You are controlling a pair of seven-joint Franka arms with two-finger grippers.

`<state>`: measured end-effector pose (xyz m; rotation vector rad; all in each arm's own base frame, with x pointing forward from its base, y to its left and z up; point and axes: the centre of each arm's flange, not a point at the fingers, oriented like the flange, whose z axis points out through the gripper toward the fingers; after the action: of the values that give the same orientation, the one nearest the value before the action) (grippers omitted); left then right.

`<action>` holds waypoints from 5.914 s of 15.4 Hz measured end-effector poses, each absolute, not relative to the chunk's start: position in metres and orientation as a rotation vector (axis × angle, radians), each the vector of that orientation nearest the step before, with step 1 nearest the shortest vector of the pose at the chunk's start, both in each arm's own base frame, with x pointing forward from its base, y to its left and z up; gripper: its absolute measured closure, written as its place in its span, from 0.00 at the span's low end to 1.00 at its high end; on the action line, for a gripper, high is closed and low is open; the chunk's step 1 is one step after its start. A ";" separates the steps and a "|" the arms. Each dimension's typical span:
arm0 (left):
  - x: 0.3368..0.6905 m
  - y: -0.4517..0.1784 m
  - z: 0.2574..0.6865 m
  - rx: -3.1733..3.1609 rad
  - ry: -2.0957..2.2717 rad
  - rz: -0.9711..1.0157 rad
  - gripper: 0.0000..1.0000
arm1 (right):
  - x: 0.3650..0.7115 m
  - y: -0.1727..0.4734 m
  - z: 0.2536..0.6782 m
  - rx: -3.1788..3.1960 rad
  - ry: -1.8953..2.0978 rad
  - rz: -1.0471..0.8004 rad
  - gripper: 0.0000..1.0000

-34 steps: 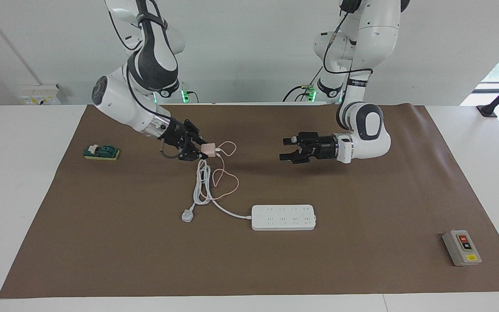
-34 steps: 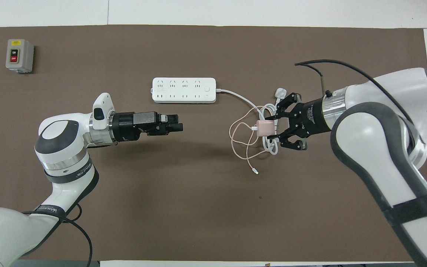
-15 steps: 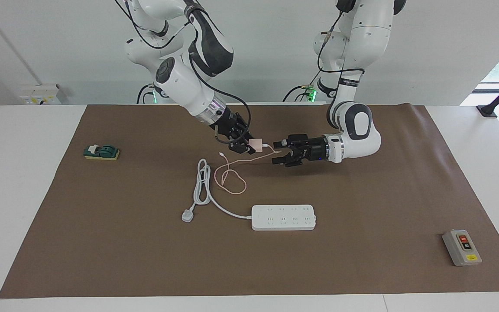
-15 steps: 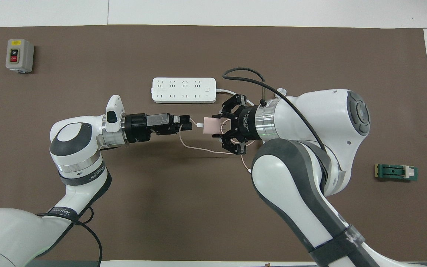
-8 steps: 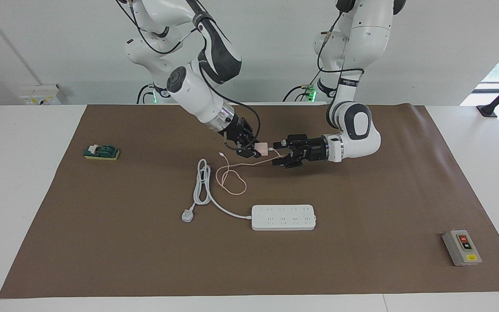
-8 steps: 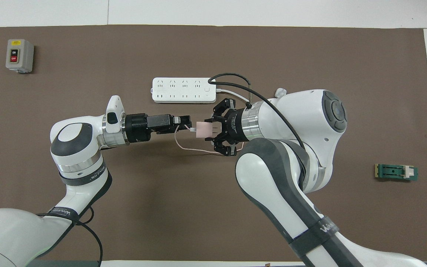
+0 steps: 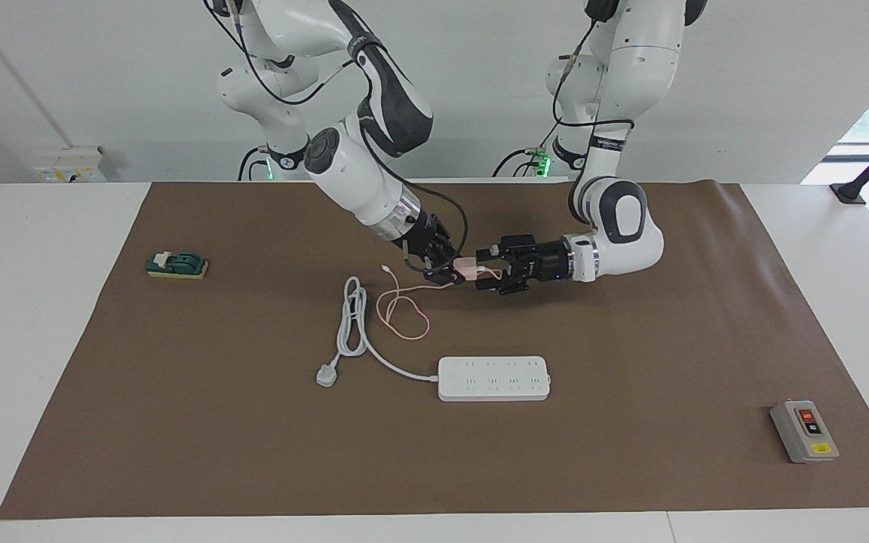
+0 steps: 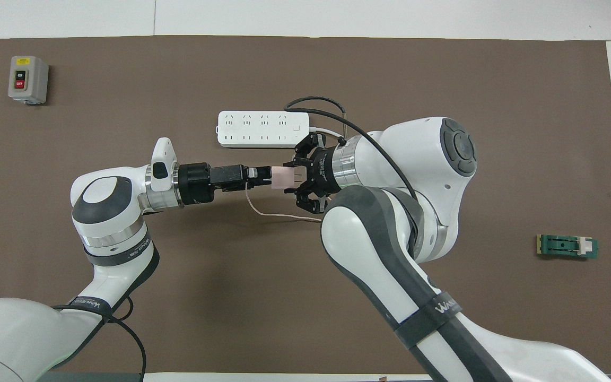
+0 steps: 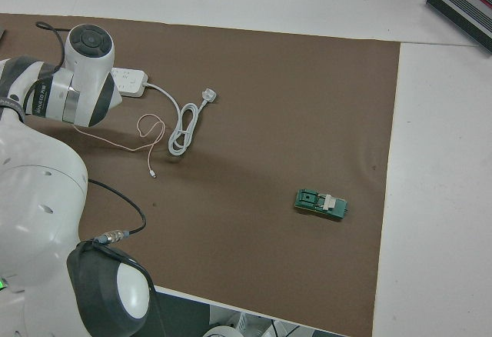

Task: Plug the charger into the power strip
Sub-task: 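Close the left gripper on the charger held by the right gripper, then pull the charger back with the left gripper while the right gripper withdraws, then move the charger with the left gripper to the power strip's end socket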

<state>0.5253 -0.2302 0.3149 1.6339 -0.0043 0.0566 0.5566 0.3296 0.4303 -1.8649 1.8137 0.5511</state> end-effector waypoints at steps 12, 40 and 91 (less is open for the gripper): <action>0.526 -0.228 0.314 1.642 -0.010 0.057 0.19 | 0.562 0.336 0.428 -1.870 1.807 0.548 0.52; 0.579 -0.172 0.430 1.912 0.025 0.027 0.68 | 0.588 0.265 0.444 -2.100 1.651 0.388 0.00; 0.593 -0.232 0.555 2.677 1.673 -0.022 0.68 | 0.538 0.000 0.579 -3.095 0.170 0.246 0.00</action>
<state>0.5925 -0.2316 0.5545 2.6767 1.6727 -0.0223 0.5380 -0.0002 0.5789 -3.0953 0.1695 0.2457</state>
